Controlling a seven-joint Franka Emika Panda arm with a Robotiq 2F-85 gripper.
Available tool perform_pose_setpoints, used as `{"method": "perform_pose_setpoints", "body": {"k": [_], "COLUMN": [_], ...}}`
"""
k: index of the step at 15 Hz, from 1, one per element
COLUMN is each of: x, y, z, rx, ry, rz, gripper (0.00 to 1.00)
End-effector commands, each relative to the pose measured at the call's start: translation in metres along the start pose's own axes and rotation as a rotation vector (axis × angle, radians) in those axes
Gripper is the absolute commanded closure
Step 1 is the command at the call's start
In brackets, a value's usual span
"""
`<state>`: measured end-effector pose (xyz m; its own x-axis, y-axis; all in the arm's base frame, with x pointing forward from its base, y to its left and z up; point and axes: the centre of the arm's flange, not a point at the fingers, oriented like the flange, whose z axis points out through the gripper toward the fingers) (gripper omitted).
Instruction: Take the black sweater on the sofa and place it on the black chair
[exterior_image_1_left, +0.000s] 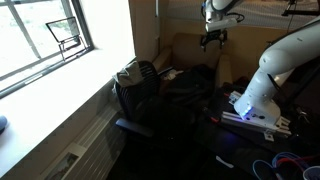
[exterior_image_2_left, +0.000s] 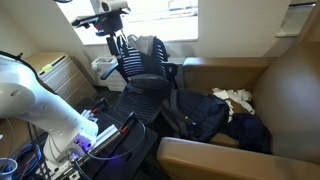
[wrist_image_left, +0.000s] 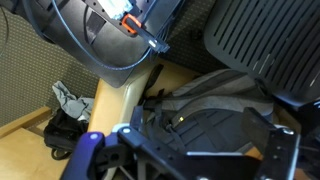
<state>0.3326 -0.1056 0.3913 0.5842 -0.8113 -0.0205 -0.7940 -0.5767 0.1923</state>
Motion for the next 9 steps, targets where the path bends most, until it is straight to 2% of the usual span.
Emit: {"method": "perform_pose_setpoints", "body": {"k": [1, 3, 4, 5, 6, 9], "x": [0.08, 0.114, 0.131, 0.138, 0.1, 0.121], "y": [0.043, 0.081, 0.096, 0.106, 0.103, 0.116], "z": [0.04, 0.07, 0.086, 0.097, 0.075, 0.102], "rx": [0.044, 0.053, 0.022, 0.026, 0.047, 0.014], "ry": [-0.01, -0.019, -0.08, -0.154, -0.07, -0.132], "rz": [0.202, 0.327, 0.366, 0.379, 0.34, 0.382], "gripper": [0.0, 0.0, 0.0, 0.0, 0.0, 0.0]}}
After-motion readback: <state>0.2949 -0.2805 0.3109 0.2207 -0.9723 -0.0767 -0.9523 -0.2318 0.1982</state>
